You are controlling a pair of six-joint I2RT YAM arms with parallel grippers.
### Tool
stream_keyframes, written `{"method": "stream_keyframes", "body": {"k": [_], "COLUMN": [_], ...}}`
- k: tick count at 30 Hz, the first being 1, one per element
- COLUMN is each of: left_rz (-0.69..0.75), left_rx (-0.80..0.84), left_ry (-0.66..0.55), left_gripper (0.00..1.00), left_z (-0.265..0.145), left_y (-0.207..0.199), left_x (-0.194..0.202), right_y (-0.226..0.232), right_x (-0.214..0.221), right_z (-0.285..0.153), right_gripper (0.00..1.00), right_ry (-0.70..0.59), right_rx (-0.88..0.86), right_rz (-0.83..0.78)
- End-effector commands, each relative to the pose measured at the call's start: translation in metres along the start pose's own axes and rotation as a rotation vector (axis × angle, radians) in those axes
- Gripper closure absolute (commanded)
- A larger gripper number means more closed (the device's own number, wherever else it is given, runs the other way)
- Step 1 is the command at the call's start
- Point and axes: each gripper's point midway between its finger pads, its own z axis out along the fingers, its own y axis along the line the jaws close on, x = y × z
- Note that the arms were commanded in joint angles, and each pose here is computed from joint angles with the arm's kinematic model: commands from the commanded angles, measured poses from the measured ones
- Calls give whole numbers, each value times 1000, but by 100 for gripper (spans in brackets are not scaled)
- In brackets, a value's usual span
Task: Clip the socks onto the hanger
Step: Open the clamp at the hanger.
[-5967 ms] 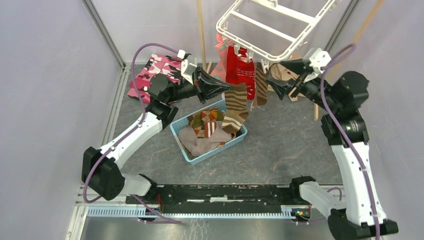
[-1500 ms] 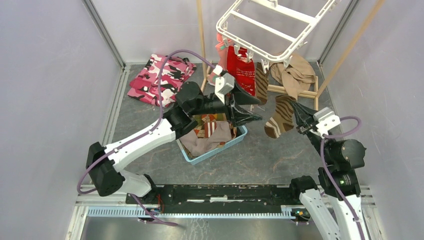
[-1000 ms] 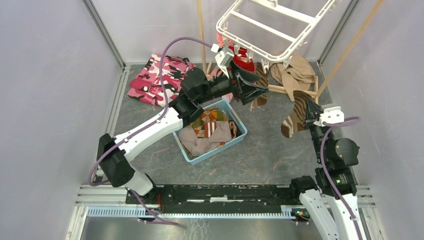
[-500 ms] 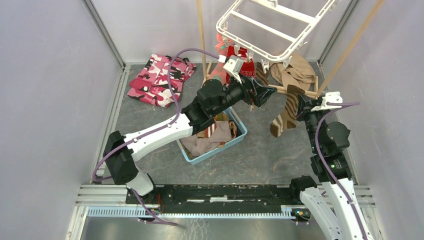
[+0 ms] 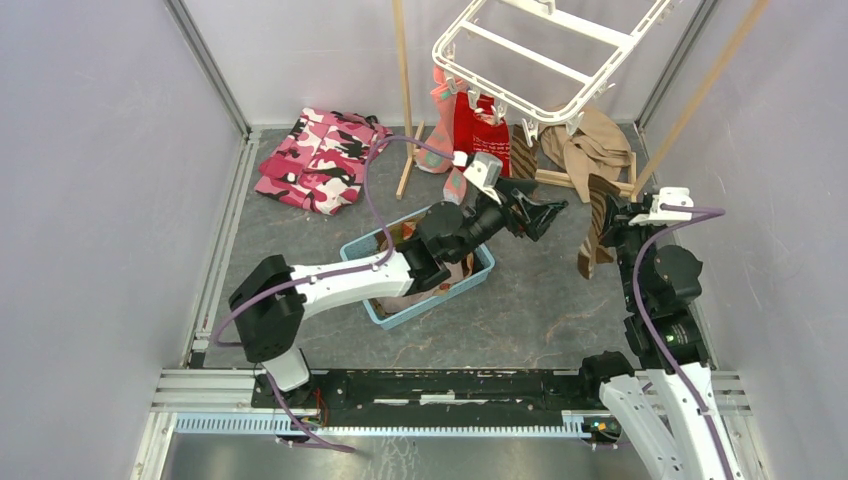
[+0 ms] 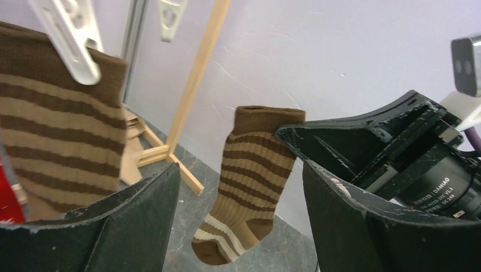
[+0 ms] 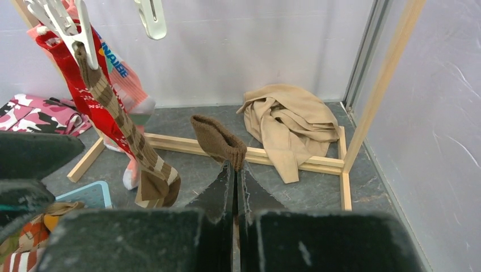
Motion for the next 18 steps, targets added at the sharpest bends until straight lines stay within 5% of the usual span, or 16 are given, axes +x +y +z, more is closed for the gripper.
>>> {"method": "stream_keyframes", "body": {"k": [1, 18], "left_rz": [65, 142], "left_rx": [45, 21], "left_ry": [-150, -255], "left_gripper": [16, 16], "left_z": [10, 74], "left_y": [-15, 10], "left_x": [-21, -18], "right_y": [2, -16], "right_x": [2, 33], "right_z": [4, 35], "right_gripper": [100, 100], "right_ry": [-13, 7], "right_rx": [-9, -106], "right_rz": [12, 49]}}
